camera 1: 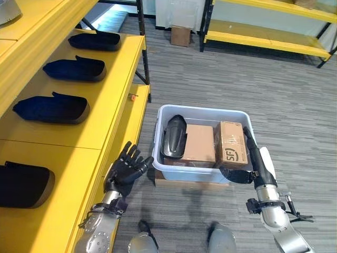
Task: Move parts from the plastic box to the shelf.
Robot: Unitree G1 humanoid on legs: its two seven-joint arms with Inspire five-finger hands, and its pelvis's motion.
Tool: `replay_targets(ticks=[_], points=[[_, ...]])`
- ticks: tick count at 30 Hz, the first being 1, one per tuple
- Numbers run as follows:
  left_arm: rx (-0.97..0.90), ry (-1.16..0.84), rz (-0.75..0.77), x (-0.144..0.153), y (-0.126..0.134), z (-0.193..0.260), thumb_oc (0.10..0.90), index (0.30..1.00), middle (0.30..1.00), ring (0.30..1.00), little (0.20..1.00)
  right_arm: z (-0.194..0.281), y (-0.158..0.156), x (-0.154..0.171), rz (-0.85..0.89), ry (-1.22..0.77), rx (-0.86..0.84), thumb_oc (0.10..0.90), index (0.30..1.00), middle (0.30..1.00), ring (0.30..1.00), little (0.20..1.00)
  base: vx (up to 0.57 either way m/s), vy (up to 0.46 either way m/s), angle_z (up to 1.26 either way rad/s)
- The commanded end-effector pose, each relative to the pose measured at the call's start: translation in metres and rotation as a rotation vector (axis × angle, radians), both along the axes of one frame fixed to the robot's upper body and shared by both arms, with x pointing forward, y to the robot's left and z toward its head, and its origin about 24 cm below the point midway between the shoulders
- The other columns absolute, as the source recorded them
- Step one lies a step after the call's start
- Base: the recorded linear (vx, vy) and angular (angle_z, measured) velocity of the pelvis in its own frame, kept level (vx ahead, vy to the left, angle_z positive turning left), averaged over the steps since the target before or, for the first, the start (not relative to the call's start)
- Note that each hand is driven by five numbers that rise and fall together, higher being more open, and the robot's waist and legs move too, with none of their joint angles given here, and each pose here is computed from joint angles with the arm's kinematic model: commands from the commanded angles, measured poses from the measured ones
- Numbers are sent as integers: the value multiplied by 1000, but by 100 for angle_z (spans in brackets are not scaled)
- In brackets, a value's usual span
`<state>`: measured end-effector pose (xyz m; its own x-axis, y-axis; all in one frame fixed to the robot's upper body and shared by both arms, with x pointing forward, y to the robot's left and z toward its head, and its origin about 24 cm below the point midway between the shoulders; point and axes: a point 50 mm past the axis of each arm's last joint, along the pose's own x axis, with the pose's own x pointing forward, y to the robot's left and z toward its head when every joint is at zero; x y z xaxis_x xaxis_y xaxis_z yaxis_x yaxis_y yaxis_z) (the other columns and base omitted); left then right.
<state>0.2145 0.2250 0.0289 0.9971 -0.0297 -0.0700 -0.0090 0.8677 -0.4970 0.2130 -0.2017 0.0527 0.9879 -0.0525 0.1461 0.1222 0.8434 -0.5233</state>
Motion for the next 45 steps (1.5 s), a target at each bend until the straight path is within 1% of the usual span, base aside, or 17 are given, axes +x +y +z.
replay_targets(ticks=[1, 3, 7, 11, 16, 19, 23, 27, 31, 36, 37, 40, 41, 45], points=[[-10, -321, -67, 19, -18, 58, 900, 1000, 1000, 1000, 1000, 47, 10, 31, 51, -252, 14, 900, 1000, 1000, 1000, 1000, -5, -253, 3], [-23, -345, -104, 22, -23, 59, 900, 1000, 1000, 1000, 1000, 42, 9, 32, 51, -221, 5, 900, 1000, 1000, 1000, 1000, 67, -257, 5], [-45, -321, -95, 20, -26, 60, 900, 1000, 1000, 1000, 1000, 41, 5, 29, 72, -178, -25, 900, 1000, 1000, 1000, 1000, 105, -145, 49], [-54, -313, -118, 20, -32, 60, 900, 1000, 1000, 1000, 1000, 40, 1, 30, 72, -152, -43, 900, 1000, 1000, 1000, 1000, 85, -64, -1], [-70, -279, -111, 17, -29, 56, 900, 1000, 1000, 1000, 1000, 37, 0, 29, 86, -114, -46, 900, 1000, 1000, 1000, 1000, 90, -44, -17], [-66, -267, -107, 16, -28, 55, 900, 1000, 1000, 1000, 1000, 38, 2, 29, 101, -120, -71, 900, 1000, 1000, 1000, 1000, 95, -23, 10], [-64, -252, -111, 16, -28, 54, 900, 1000, 1000, 1000, 1000, 46, 3, 30, 115, -176, -149, 900, 1000, 1000, 1000, 1000, 97, -17, 5], [-54, -231, -131, 19, -29, 54, 900, 1000, 1000, 1000, 1000, 75, 0, 39, 138, -314, -257, 900, 1000, 1000, 1000, 1000, 98, -51, 11], [-40, -210, -156, 19, -32, 56, 900, 1000, 1000, 1000, 1000, 121, 0, 48, 149, -501, -382, 900, 1000, 1000, 1000, 1000, 94, -80, 14], [-23, -203, -190, 21, -31, 60, 900, 1000, 1000, 1000, 1000, 163, 4, 56, 167, -620, -478, 900, 1000, 1000, 1000, 1000, 48, -62, 17], [-11, -201, -209, 22, -31, 61, 900, 1000, 1000, 1000, 1000, 180, 8, 59, 176, -661, -546, 900, 1000, 1000, 1000, 1000, 56, -73, 31], [-4, -200, -226, 22, -31, 63, 900, 1000, 1000, 1000, 1000, 190, 10, 63, 187, -679, -582, 900, 1000, 1000, 1000, 1000, 48, -74, 33], [-4, -195, -243, 23, -32, 64, 900, 1000, 1000, 1000, 1000, 195, 13, 67, 207, -699, -629, 900, 1000, 1000, 1000, 1000, 53, -83, 26], [3, -195, -265, 26, -35, 65, 900, 1000, 1000, 1000, 1000, 200, 24, 77, 256, -718, -697, 900, 1000, 1000, 1000, 1000, 11, -89, 23]])
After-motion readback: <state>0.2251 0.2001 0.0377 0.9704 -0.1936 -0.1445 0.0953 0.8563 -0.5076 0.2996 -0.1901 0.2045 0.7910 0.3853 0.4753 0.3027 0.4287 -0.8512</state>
